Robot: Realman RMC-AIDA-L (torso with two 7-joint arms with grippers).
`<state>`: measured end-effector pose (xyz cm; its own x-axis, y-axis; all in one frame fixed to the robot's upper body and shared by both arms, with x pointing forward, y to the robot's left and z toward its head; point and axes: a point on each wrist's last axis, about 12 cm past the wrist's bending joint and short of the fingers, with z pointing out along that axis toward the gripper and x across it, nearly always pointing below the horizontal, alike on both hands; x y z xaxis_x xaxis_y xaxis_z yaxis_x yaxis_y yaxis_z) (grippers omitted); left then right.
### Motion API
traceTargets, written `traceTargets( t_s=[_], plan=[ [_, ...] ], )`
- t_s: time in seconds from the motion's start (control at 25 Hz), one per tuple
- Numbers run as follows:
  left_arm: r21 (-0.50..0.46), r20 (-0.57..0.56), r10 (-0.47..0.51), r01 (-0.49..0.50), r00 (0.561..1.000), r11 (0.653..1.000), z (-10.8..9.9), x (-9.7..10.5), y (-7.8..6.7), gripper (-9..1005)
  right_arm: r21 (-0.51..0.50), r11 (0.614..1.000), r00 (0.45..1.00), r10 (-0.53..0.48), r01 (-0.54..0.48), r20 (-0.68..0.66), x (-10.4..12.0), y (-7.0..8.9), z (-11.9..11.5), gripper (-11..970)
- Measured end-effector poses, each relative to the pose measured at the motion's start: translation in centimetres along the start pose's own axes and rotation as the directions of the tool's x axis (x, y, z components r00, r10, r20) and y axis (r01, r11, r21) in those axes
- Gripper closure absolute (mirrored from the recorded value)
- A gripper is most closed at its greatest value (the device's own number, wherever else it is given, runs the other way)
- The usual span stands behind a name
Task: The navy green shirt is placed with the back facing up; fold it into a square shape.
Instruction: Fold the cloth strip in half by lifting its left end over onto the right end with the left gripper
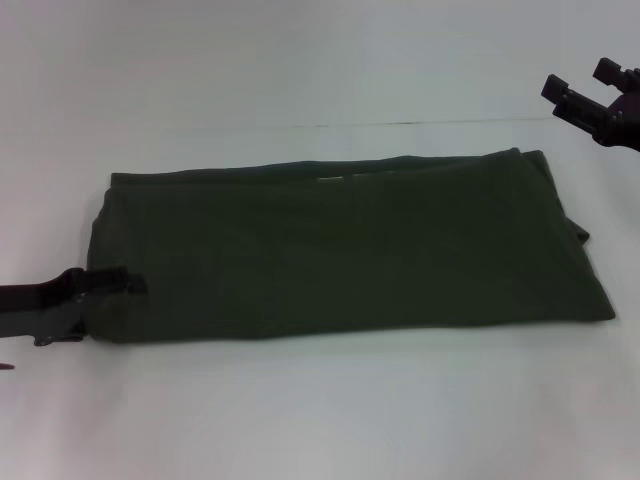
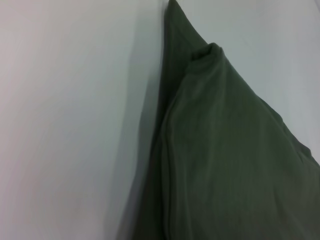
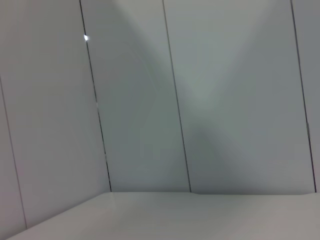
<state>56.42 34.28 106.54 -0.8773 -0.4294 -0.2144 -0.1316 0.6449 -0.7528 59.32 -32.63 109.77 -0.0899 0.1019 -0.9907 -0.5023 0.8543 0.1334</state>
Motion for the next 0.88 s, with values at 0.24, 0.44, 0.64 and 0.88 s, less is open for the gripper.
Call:
traceTargets(
  t_s=[0.24, 0.44, 0.64, 0.88],
  plan=[
    [0.001, 0.001, 0.000, 0.000, 1.000, 1.000, 0.05, -0.02, -0.04, 119, -0.002, 1.000, 1.000, -0.001, 0.001, 0.001, -0.07, 0.03, 0.11, 35],
    [0.006, -0.001, -0.002, 0.002, 1.000, 1.000, 0.06, 0.03, -0.09, 120, -0.004, 1.000, 1.000, -0.002, 0.002, 0.003, -0.14, 0.06, 0.22, 35],
    [0.006, -0.001, -0.002, 0.002, 1.000, 1.000, 0.06, 0.02, -0.09, 120, -0.007, 1.000, 1.000, -0.003, 0.003, 0.002, -0.14, 0.10, 0.26, 35],
    [0.006, 0.000, -0.001, 0.001, 1.000, 1.000, 0.06, 0.02, -0.09, 122, -0.009, 1.000, 1.000, -0.004, 0.004, 0.001, -0.13, 0.13, 0.29, 34]
  ],
)
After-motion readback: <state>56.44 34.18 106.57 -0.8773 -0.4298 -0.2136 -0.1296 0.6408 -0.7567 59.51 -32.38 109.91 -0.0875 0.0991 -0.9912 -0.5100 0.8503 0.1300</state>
